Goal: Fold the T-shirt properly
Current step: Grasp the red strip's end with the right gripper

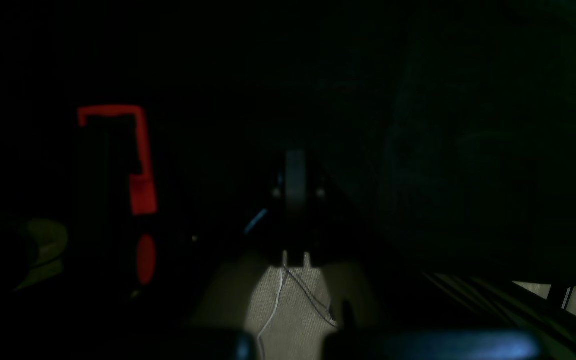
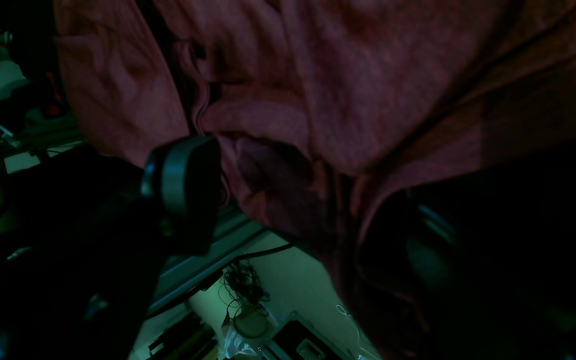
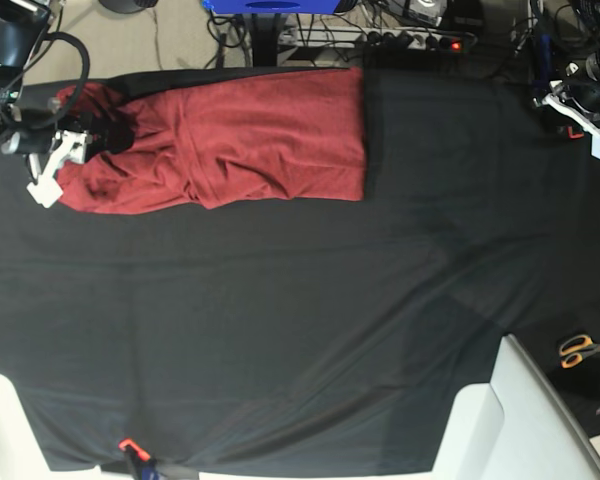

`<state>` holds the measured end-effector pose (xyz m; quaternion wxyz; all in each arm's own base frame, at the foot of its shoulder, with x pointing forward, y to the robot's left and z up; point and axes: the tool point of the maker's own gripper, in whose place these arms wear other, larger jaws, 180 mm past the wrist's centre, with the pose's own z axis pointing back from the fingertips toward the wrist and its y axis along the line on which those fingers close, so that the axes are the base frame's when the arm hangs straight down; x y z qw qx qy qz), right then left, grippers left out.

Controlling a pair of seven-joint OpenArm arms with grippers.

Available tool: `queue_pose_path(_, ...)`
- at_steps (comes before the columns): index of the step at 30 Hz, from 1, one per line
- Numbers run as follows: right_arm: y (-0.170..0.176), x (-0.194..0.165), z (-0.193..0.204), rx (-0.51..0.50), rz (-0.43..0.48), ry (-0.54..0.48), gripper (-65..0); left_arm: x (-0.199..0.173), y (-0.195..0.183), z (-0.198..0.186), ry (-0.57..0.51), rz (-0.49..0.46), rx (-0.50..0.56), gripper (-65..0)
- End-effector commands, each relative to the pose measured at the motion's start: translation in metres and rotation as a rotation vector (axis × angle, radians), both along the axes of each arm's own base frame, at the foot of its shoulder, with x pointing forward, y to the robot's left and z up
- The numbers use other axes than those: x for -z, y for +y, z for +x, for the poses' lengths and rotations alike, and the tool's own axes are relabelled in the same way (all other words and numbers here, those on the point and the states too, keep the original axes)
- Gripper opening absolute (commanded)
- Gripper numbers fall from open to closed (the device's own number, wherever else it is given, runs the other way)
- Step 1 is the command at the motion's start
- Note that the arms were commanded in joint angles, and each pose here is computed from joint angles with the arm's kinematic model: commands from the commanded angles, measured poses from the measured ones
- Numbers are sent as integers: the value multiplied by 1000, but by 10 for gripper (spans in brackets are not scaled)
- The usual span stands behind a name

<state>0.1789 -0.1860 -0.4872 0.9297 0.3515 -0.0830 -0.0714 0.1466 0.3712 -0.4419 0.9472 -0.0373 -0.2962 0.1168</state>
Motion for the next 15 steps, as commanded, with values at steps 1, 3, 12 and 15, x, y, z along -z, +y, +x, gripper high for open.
queue_pose_path(1,-6,3,-1,-12,-35,9,-267,-12,9,8,-35,26,7,-650)
queue_pose_path(3,-6,3,-3,-14,-36,13,-333,-13,10,8,-36,26,5,-650)
queue_pose_path(12,-6,3,0,-11,-36,6,-420,-13,10,9,-39,26,5,-650)
queue_pose_path(15,-3,5,0,-6,-21,16,-420,-13,10,9,-39,26,5,-650)
